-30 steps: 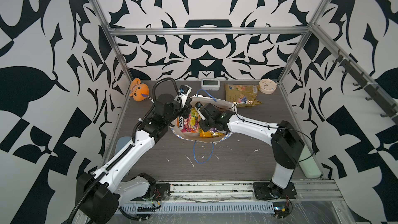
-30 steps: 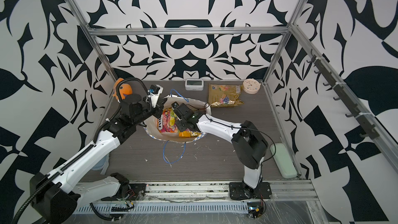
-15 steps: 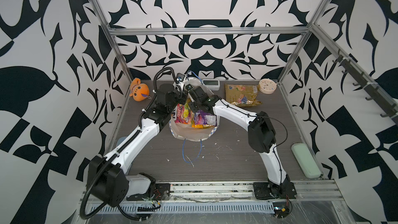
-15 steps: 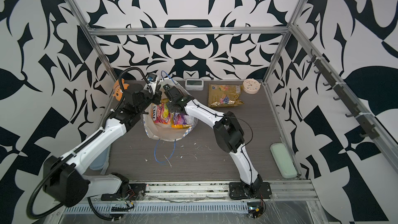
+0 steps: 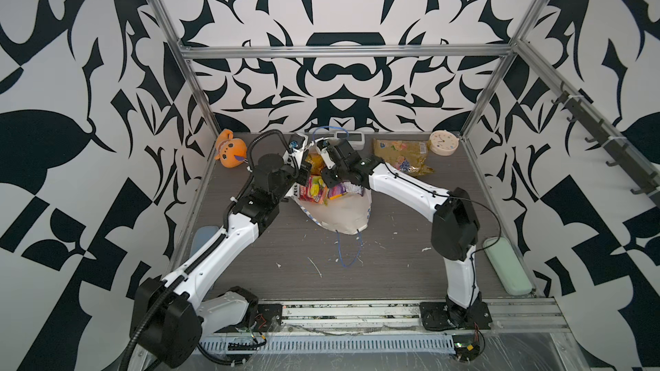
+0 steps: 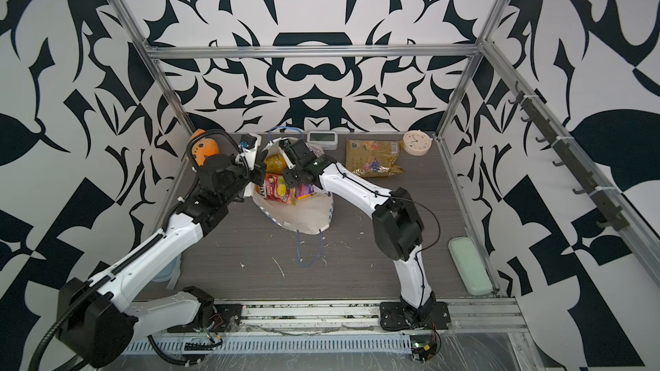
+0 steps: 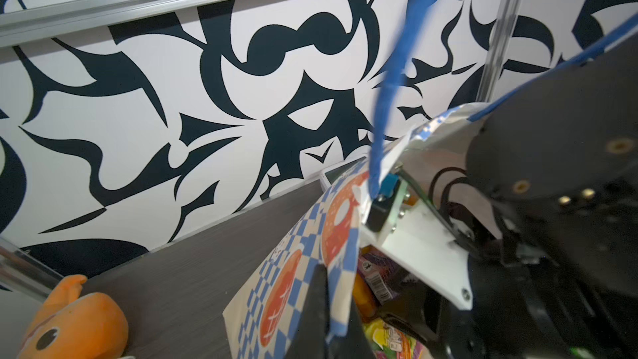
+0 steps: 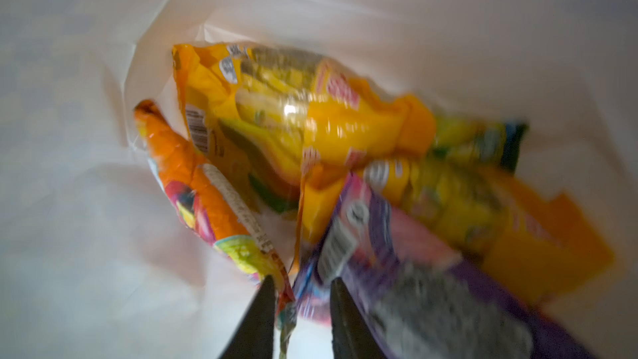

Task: Take the snacks out of the paper bag
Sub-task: Pick up the snack from the paper bag.

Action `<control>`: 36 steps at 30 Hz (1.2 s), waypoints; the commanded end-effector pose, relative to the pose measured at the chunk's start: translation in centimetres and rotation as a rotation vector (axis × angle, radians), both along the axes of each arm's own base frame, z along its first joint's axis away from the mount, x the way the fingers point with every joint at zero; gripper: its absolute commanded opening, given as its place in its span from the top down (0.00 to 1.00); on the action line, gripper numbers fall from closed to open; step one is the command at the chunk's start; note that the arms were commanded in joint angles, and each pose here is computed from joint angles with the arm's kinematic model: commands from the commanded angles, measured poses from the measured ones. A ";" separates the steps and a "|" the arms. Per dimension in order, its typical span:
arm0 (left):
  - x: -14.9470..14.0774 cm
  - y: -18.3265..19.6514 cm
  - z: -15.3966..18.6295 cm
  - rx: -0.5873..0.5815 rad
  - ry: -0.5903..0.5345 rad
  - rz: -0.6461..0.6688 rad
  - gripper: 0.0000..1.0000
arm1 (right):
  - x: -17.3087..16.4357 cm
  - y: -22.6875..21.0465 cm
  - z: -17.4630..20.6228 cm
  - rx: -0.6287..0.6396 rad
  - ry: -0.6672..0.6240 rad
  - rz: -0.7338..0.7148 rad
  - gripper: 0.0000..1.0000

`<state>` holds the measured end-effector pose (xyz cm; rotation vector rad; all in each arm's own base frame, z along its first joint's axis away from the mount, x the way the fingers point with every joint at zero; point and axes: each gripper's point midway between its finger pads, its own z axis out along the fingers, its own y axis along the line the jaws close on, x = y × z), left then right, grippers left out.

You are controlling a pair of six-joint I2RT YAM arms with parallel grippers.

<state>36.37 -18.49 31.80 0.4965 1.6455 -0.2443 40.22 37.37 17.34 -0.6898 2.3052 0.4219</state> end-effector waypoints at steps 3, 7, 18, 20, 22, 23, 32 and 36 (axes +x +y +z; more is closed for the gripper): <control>-1.4 -0.7 2.8 -0.096 -0.056 -0.062 1.00 | 0.6 0.3 2.6 0.263 -0.052 -0.067 0.61; -1.0 -1.0 3.4 -0.095 -0.053 -0.068 1.00 | 0.6 0.7 2.2 0.262 -0.044 -0.055 0.56; -0.5 -1.6 3.4 -0.095 -0.043 -0.086 1.00 | 0.2 3.2 2.0 0.321 0.014 0.042 0.40; -0.5 -1.7 3.4 -0.101 -0.039 -0.092 1.00 | 0.9 2.8 1.3 0.288 0.007 0.008 0.40; -0.5 -1.9 3.4 -0.103 -0.034 -0.098 1.00 | 1.3 3.2 1.1 0.297 0.001 0.011 0.39; -0.5 -1.9 3.4 -0.105 -0.034 -0.099 1.00 | 1.4 3.4 0.8 0.292 0.011 0.020 0.39; -0.2 -2.4 3.5 -0.111 -0.031 -0.114 1.00 | -0.3 6.5 0.1 0.381 0.120 0.156 0.48; 0.0 -2.5 3.6 -0.110 -0.030 -0.116 1.00 | -0.9 6.9 0.4 0.433 0.126 0.181 0.48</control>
